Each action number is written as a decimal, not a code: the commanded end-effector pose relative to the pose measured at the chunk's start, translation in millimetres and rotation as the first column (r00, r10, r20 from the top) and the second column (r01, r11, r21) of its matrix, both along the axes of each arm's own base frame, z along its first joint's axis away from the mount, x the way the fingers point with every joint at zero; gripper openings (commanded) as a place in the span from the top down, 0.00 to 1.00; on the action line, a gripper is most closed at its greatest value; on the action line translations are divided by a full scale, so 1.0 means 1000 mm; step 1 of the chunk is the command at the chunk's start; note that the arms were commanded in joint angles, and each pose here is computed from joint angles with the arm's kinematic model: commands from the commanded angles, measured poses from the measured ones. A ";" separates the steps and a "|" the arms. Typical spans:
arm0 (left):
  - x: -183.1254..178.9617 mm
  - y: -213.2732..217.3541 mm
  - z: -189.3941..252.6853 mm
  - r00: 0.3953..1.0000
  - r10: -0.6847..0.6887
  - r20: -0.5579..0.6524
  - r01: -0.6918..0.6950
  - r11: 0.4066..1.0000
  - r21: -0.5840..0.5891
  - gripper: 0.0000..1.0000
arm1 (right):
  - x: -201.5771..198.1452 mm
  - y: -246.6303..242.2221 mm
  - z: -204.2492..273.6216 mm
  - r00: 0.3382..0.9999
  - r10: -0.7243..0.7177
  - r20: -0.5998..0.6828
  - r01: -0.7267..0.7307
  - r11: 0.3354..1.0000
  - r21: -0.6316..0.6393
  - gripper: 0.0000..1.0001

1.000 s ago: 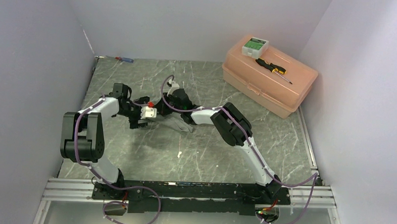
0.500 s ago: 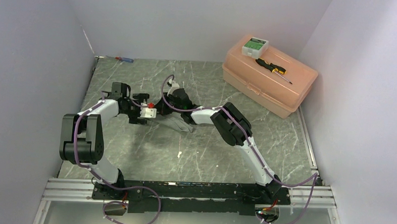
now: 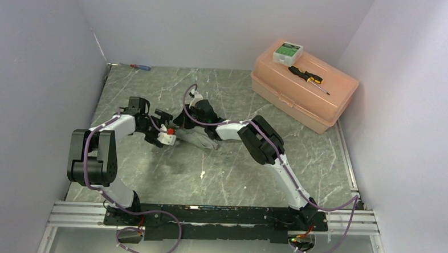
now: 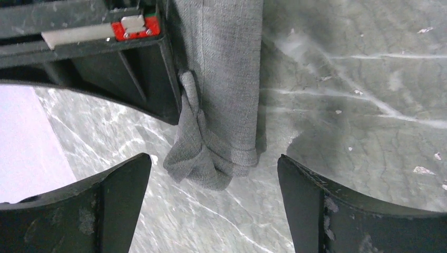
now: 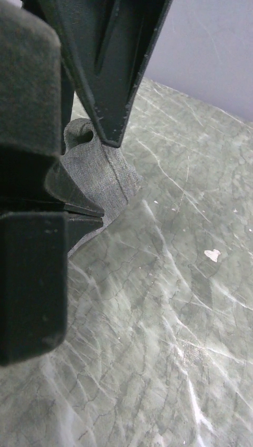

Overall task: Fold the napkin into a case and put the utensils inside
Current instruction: Grasp the top corner of the smaller rectangle folded napkin from the folded napkin, then turn over the smaller rectangle folded napkin at the center of the board.

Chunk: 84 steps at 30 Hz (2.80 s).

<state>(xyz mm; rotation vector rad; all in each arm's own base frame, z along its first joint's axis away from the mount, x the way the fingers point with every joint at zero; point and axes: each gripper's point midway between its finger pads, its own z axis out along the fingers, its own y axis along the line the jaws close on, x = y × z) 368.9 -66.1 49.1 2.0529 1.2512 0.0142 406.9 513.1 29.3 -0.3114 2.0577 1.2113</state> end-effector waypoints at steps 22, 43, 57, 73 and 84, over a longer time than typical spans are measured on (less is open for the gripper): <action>-0.010 -0.013 0.002 0.958 0.104 -0.267 -0.111 0.994 -0.011 0.97 | 0.008 -0.053 0.007 0.999 -0.012 -0.049 0.010 0.999 -0.030 0.74; -0.105 -0.032 0.036 0.723 0.184 -0.666 -0.262 0.965 -0.018 0.97 | -0.146 -0.138 0.088 0.466 0.569 0.678 -0.171 0.810 -0.562 0.00; -0.105 -0.030 0.035 0.713 0.194 -0.674 -0.263 0.965 0.000 0.97 | -0.156 -0.115 0.049 0.296 0.674 0.677 -0.042 0.717 -0.696 0.08; -0.105 -0.032 0.055 0.692 0.192 -0.696 -0.276 0.961 -0.010 0.97 | -0.117 -0.110 0.036 0.398 0.693 0.601 -0.067 0.675 -0.735 0.67; -0.135 -0.036 0.079 0.581 0.168 -0.796 -0.278 0.960 0.000 0.97 | -0.191 -0.110 0.057 0.479 0.797 0.367 -0.494 0.591 -0.638 1.00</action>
